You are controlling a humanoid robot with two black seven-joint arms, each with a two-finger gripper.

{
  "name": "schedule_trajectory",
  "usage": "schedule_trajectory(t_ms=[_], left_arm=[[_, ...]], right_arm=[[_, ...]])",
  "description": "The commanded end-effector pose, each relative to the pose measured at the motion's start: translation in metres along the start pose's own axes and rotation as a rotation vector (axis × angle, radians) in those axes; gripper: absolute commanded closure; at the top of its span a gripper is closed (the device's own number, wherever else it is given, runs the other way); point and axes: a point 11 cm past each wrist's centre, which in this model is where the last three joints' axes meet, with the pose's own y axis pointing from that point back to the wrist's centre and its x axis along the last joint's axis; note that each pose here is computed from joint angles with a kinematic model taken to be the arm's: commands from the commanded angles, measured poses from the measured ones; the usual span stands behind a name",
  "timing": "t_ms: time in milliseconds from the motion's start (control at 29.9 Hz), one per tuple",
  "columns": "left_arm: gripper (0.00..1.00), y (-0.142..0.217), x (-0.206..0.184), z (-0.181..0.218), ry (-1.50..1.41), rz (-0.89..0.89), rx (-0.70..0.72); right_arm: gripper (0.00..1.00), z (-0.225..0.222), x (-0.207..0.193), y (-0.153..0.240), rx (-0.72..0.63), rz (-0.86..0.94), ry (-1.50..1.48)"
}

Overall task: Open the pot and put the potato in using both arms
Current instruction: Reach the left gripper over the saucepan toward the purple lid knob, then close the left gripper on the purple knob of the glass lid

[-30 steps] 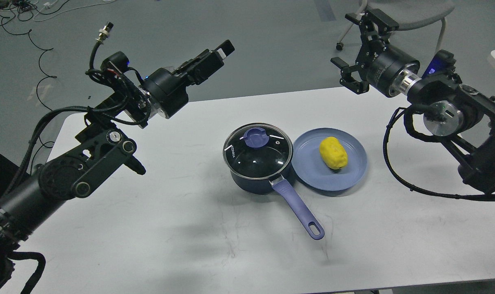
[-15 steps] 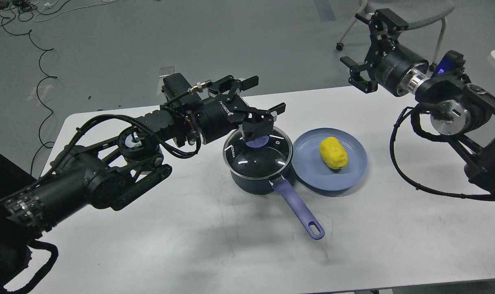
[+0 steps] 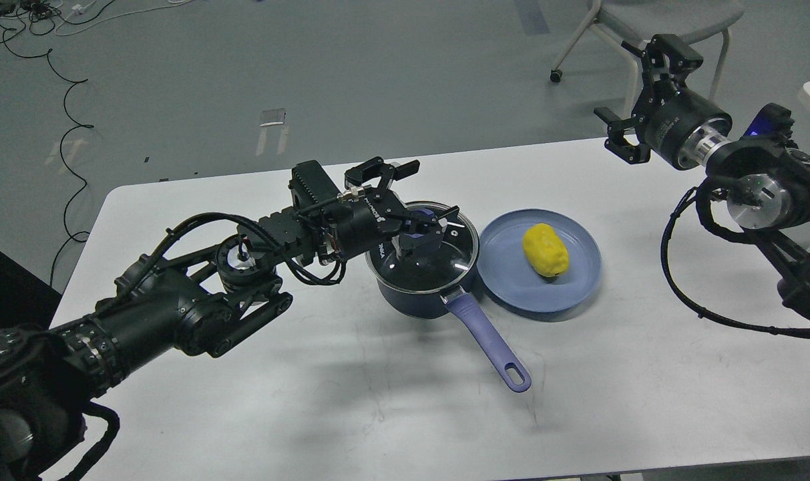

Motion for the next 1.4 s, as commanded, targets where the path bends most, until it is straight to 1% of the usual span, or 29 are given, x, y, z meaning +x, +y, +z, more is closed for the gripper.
schedule_trajectory(t_ms=[0, 234, 468, 635, 769, 1036, 1103, 1136, 1170, 1370], left_arm=[[0.02, 0.005, -0.008, 0.000, 0.011, -0.007, 0.006], [0.02, 0.010, -0.022, 0.005, 0.023, -0.013, 0.008], [0.02, 0.010, -0.023, 0.006, 0.020, -0.010, 0.005], [0.02, 0.012, -0.030, 0.009, 0.013, -0.036, -0.007], [0.02, 0.013, -0.037, 0.004, 0.012, -0.052, 0.013], [0.02, 0.013, -0.036, 0.005, 0.009, -0.053, 0.006], [0.09, 0.013, -0.036, 0.006, 0.009, -0.054, -0.010], [0.22, 0.014, -0.038, 0.008, 0.012, -0.057, -0.021], [0.31, 0.015, -0.039, 0.007, 0.011, -0.060, -0.019], [0.32, 0.019, -0.043, -0.002, 0.005, -0.076, 0.006]], right_arm=[[0.00, -0.002, 0.003, 0.001, 0.000, 0.006, 0.006], [0.00, 0.002, 0.006, 0.003, -0.006, 0.013, 0.005], [0.00, 0.003, 0.007, 0.004, -0.009, 0.015, 0.004], [0.00, 0.006, 0.012, 0.005, -0.018, 0.028, 0.004], [0.00, 0.007, 0.012, 0.005, -0.019, 0.027, 0.004], [0.00, 0.006, 0.015, 0.006, -0.022, 0.032, 0.013], [0.00, 0.006, 0.015, 0.006, -0.022, 0.032, 0.013], [0.00, 0.007, 0.015, 0.007, -0.023, 0.033, 0.012], [0.00, 0.006, 0.015, 0.006, -0.022, 0.032, 0.013], [0.00, 0.006, 0.015, 0.006, -0.022, 0.032, 0.013]])
